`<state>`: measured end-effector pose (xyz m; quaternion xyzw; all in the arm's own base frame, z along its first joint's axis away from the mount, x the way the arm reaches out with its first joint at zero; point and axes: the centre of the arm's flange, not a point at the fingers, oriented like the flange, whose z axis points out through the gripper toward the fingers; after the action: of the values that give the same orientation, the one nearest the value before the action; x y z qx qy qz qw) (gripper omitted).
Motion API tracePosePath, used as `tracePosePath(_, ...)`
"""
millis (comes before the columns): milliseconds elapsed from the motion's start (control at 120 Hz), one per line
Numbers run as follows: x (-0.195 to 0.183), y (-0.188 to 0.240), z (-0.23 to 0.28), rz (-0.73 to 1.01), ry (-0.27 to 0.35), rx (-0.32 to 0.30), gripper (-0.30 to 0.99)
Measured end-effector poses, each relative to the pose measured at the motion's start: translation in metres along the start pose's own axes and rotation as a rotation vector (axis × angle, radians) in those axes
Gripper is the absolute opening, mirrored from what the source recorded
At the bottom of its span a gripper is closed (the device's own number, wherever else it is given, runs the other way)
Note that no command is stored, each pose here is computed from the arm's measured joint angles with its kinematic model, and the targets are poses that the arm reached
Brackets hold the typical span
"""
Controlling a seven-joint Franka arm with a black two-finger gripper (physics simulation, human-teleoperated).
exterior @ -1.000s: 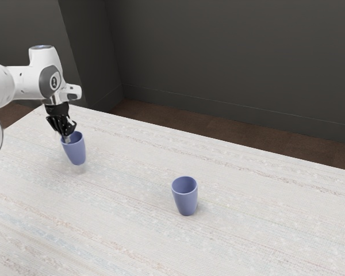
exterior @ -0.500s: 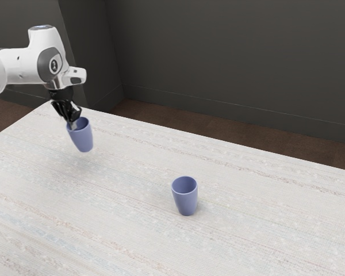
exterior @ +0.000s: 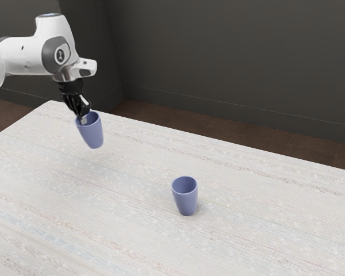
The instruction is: Place the left cup onto the right cup
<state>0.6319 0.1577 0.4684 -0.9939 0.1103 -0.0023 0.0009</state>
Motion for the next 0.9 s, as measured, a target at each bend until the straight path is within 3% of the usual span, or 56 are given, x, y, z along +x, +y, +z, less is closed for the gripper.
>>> tracePosePath(900,0.032,0.126,-0.026,0.212,-0.002,-0.004,-0.09)
